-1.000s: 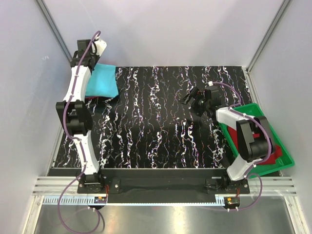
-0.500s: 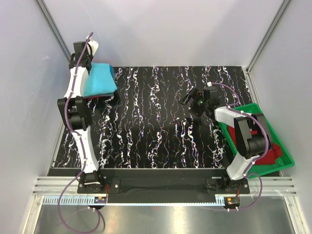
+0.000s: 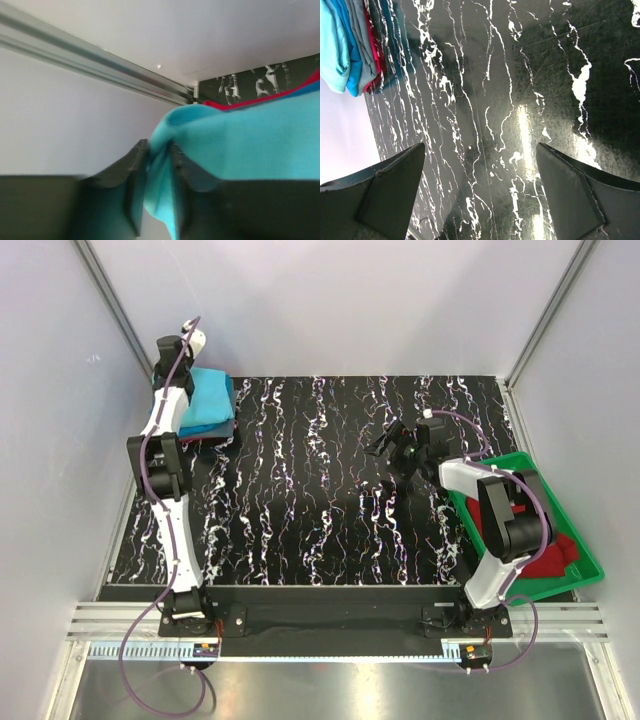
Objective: Fold and stack the t-shirts
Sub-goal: Neatly place the folded tshirt to the corner, then reset both grippers
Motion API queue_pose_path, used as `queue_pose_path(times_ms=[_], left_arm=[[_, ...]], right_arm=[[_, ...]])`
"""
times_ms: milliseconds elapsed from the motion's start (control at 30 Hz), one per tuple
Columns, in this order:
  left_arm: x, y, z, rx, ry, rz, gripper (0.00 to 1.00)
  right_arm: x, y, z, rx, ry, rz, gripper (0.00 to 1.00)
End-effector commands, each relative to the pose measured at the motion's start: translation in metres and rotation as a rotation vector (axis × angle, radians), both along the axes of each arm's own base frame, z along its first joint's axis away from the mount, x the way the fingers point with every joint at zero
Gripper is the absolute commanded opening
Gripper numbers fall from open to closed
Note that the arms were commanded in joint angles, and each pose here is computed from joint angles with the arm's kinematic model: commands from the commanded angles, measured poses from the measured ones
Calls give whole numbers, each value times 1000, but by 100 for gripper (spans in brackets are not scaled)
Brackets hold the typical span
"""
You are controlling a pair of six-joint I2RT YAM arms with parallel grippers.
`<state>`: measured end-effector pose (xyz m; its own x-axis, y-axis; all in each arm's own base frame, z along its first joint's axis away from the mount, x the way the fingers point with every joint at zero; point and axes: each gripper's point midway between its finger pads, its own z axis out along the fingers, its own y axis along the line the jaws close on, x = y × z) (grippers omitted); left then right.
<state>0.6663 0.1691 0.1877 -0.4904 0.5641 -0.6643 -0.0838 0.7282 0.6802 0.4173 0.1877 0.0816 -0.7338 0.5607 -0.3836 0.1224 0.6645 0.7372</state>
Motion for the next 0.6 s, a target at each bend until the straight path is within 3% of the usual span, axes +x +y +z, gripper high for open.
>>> queue_pose_path(times_ms=[0,33,167,233,267,400,533,567], left_arm=[[11,22,32,70,-167,62,49],[11,26,34,69,-182,86,57],[1,25,56,-46,-285,182,69],[-6,10,71,-102,-301,138,99],[-7,-8,88,-156,-333,93,99],[-25,-55,89,-205,-289,70,99],[-59,-126,87,-441,-189,23,99],[-75,-154,113,-523,-215,-51,99]], right_arm=[[16,5,18,24,-68,19,100],[16,6,17,22,-66,20,100],[15,7,15,27,-59,28,100],[16,7,19,22,-72,30,100],[15,6,19,21,-69,30,100],[15,9,35,30,-98,54,100],[9,3,49,-9,-55,45,100],[8,1,62,-16,-78,34,100]])
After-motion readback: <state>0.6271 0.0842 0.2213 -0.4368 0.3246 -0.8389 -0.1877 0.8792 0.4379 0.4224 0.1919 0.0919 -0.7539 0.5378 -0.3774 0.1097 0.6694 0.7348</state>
